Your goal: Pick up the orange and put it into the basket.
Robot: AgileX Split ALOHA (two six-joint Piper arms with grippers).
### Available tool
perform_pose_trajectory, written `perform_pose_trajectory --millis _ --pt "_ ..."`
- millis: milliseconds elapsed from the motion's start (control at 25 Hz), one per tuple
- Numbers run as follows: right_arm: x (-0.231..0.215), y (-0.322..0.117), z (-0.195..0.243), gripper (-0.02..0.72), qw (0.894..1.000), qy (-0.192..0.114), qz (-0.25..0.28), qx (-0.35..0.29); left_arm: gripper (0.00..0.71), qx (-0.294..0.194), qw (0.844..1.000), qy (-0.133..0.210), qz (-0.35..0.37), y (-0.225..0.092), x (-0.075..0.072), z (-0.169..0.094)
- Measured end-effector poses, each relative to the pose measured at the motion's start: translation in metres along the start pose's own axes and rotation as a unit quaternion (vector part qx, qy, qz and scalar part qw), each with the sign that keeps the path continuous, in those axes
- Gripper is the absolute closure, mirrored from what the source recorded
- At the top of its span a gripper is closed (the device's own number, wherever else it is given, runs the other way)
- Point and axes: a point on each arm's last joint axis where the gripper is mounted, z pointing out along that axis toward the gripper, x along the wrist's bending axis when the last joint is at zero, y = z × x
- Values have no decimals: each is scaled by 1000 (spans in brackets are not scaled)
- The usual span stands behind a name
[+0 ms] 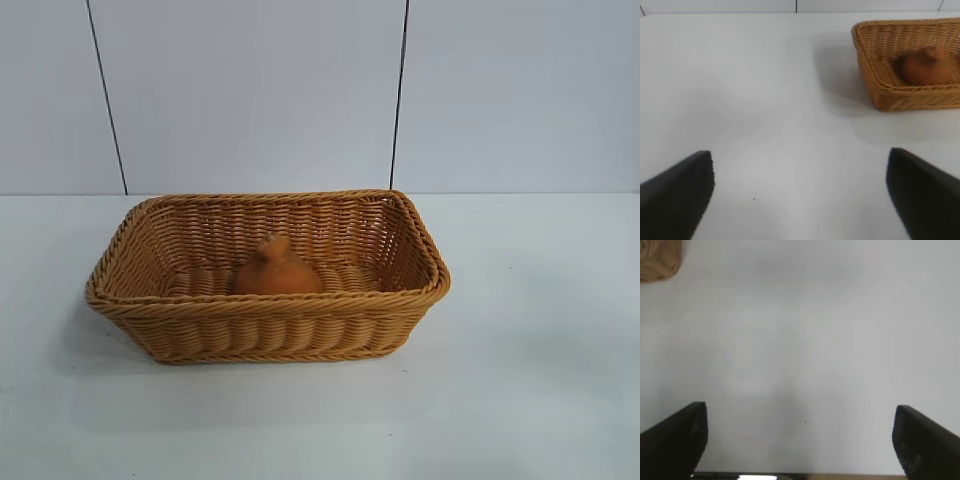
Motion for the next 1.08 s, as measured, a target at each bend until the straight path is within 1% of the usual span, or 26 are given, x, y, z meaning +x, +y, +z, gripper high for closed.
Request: perform_pose_trajectory --millis 160,320,400,1080 --pt "0 -14 -22 10 997 -1 -2 -81 44 0 1000 0 0 0 0 0" --pt "0 -31 -40 10 987 -8 -1 -161 44 0 1000 0 0 0 0 0" --pt "-1 -37 -46 10 982 -10 5 -188 44 0 1000 0 0 0 0 0" --pt "-1 -39 -46 10 981 -13 7 -191 44 0 1000 0 0 0 0 0"
